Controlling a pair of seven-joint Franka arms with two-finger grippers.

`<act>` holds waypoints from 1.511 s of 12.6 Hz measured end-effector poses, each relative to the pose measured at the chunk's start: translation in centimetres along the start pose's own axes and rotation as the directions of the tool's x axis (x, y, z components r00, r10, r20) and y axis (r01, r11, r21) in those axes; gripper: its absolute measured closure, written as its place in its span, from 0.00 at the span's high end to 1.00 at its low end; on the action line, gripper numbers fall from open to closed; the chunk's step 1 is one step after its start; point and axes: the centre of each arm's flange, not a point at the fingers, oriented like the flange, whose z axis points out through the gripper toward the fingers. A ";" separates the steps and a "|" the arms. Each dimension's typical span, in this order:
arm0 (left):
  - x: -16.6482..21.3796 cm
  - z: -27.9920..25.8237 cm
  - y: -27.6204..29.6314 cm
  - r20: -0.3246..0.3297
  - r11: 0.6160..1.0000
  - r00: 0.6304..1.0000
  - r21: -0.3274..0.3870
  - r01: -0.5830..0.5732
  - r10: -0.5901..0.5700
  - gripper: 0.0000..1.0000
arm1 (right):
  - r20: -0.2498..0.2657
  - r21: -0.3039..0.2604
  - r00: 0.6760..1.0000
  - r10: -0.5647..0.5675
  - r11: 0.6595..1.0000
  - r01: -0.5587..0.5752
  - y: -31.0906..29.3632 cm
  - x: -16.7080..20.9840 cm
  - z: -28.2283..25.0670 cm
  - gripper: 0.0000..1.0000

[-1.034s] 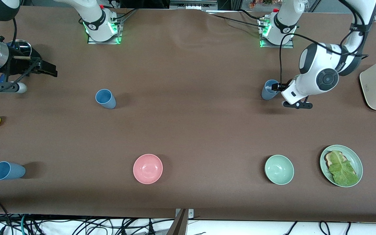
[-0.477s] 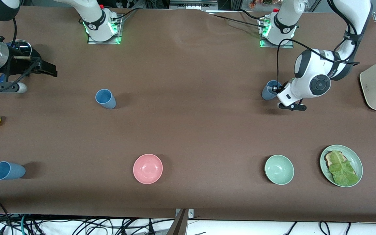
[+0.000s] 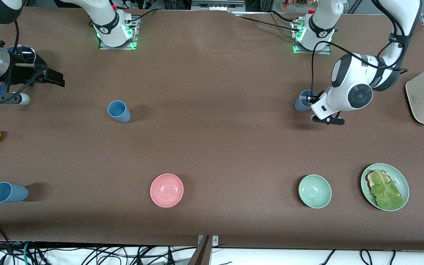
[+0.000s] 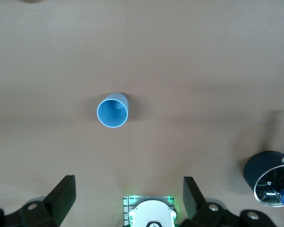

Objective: Stack blue cups with both arms
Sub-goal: 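Lift the blue cup with the left gripper and carry it mid-table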

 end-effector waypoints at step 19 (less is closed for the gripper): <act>4.3 2.5 27.7 -0.068 0.995 0.995 -0.065 0.073 -0.077 0.08 | 0.004 -0.001 1.000 0.000 1.000 0.000 0.0 0.1 0.2 1.00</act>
